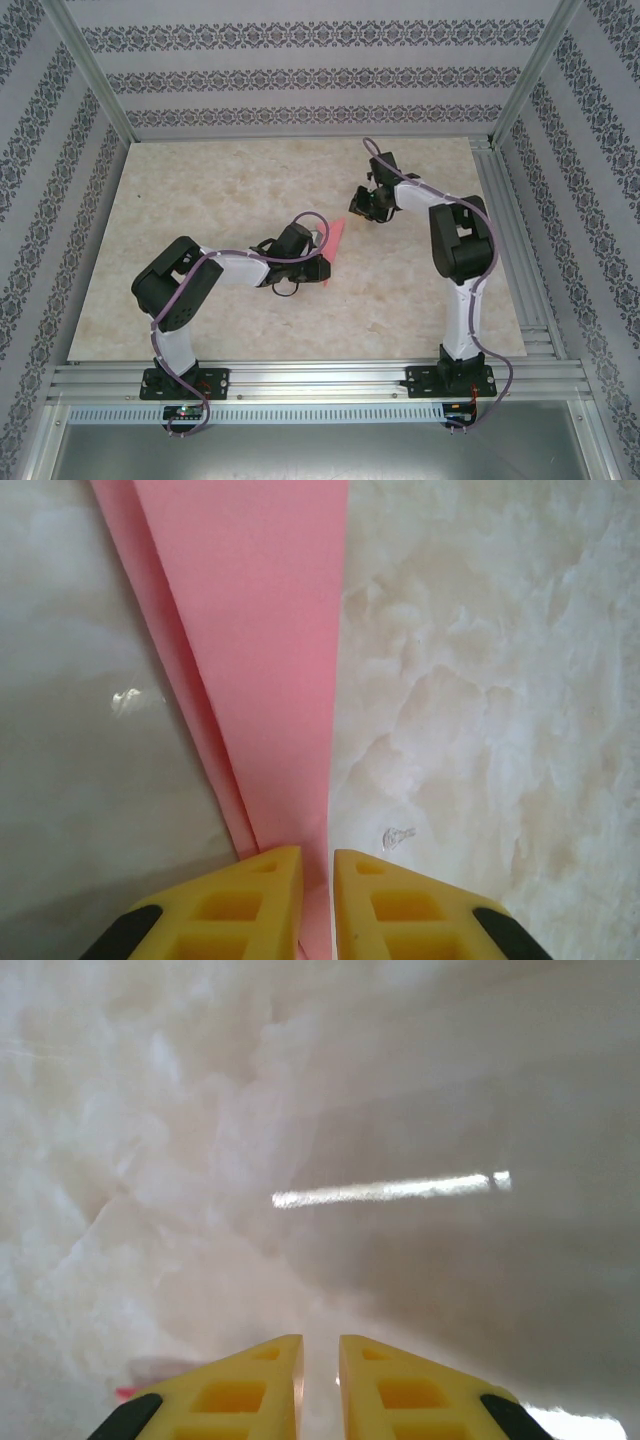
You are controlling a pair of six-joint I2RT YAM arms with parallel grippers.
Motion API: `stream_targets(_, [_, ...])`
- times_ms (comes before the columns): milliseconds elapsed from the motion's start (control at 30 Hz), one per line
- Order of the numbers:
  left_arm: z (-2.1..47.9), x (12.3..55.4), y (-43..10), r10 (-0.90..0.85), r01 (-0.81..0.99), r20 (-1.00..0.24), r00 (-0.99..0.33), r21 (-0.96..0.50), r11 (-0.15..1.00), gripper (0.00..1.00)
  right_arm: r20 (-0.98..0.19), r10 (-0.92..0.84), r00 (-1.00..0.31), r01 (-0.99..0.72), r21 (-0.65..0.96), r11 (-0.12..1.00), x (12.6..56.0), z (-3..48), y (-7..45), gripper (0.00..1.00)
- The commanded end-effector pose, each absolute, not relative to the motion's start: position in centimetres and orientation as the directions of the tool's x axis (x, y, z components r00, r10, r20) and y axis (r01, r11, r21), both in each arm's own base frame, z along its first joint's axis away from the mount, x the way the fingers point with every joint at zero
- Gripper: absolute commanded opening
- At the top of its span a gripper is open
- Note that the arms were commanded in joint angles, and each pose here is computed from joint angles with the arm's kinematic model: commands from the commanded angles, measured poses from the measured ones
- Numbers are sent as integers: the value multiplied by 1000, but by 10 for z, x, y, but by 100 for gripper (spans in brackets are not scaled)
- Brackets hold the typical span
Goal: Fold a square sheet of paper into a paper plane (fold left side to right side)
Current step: Fold the wing for the fifth time at the center of the table.
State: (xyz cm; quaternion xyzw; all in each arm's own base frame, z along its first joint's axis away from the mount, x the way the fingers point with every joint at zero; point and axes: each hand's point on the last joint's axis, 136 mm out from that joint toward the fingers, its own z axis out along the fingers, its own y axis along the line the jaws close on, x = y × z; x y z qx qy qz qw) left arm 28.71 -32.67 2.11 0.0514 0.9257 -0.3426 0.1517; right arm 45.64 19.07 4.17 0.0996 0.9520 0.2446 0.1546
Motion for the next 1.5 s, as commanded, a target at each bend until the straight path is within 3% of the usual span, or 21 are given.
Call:
stream_targets(0, [-13, 246, -301, 51, 131, -157, -986, -554, 822, 20, -315, 252, -915, 19, 590, 807, 447, 87, 216, 18])
stream_targets(267, [-9, 247, -302, 54, 138, -166, -985, -555, 820, 20, -228, 228, -947, 33, 637, 771, 410, 60, 264, 17])
stream_targets(633, [-2, 231, -307, 138, 215, -175, -975, -583, 784, 20, -154, 216, -964, 103, 532, 840, 408, 2, 252, 16])
stream_targets(1467, [-7, 177, -308, 278, 289, -110, -954, -583, 760, 20, -139, 210, -968, 119, 483, 868, 406, -15, 240, 16])
